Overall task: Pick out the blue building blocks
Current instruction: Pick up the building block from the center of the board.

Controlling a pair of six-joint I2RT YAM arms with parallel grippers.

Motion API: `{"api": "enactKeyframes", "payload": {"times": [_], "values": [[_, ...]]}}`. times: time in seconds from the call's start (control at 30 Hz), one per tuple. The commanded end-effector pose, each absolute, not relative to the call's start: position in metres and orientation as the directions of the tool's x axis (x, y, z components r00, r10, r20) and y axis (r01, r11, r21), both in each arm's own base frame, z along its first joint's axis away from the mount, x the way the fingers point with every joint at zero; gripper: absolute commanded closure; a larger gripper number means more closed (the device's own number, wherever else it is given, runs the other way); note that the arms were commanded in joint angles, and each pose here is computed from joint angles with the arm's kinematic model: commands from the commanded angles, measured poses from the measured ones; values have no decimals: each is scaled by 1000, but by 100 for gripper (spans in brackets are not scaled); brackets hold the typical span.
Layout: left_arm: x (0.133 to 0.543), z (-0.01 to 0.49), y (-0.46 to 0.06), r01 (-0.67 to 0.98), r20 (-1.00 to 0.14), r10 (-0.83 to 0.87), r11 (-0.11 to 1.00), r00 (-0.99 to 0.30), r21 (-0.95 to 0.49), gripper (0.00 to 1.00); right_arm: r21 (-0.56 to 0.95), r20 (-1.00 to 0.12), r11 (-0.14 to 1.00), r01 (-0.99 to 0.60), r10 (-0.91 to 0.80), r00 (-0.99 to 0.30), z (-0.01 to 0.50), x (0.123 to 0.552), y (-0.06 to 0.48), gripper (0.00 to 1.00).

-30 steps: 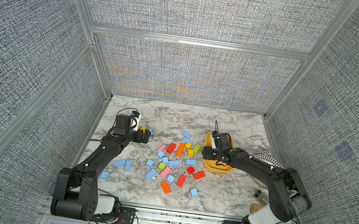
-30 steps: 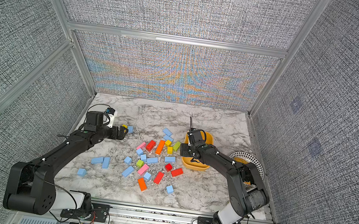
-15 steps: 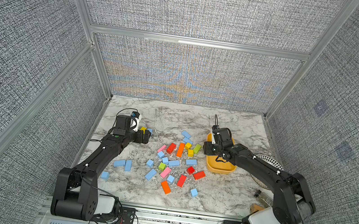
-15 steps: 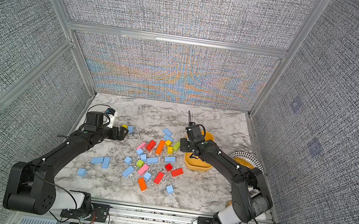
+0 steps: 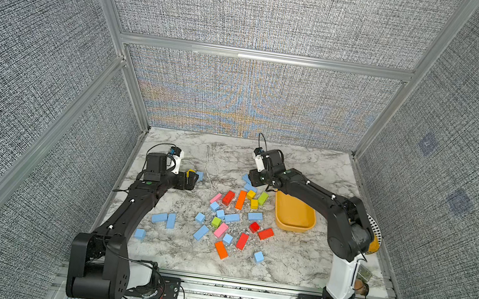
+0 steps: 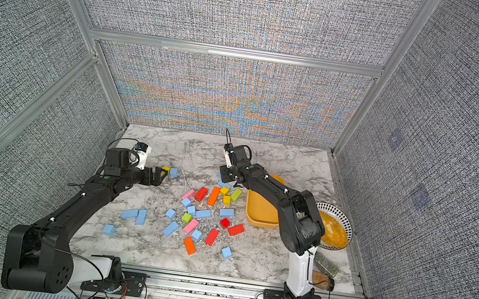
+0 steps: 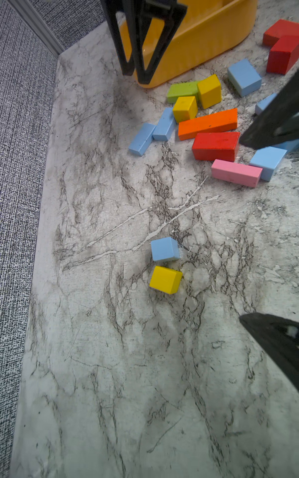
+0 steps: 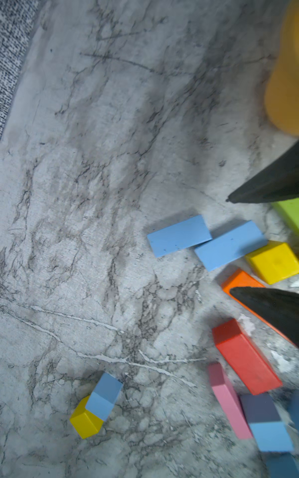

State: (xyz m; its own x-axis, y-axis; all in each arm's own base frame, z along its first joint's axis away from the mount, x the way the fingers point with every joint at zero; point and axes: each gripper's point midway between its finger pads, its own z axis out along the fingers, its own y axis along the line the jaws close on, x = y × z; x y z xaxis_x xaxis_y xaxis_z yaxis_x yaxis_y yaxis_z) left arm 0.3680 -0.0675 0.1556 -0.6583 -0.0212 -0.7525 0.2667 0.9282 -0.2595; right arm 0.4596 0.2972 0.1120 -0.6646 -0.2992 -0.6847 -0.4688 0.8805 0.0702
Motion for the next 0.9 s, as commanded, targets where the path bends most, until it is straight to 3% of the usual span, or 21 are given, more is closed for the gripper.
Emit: {"api": "enactKeyframes", "payload": {"times": [0.0, 0.2, 0.53, 0.7, 0.87], "values": [[371, 161, -65, 275, -770, -28, 925, -637, -261, 0, 59, -690, 867, -495, -323, -648, 103, 475, 311, 46], [371, 156, -59, 254, -754, -41, 928, -656, -272, 0, 33, -641, 867, -497, -363, -676, 67, 496, 320, 45], [371, 147, -60, 247, -729, -56, 921, -682, -302, 0, 51, -579, 867, -496, -379, -722, 29, 496, 323, 45], [371, 140, -62, 242, -715, -65, 916, -696, -319, 0, 47, -553, 876, -479, -377, -743, 15, 491, 317, 50], [371, 137, -63, 242, -712, -68, 914, -699, -325, 0, 39, -547, 883, -468, -373, -750, 13, 490, 313, 63]]}}
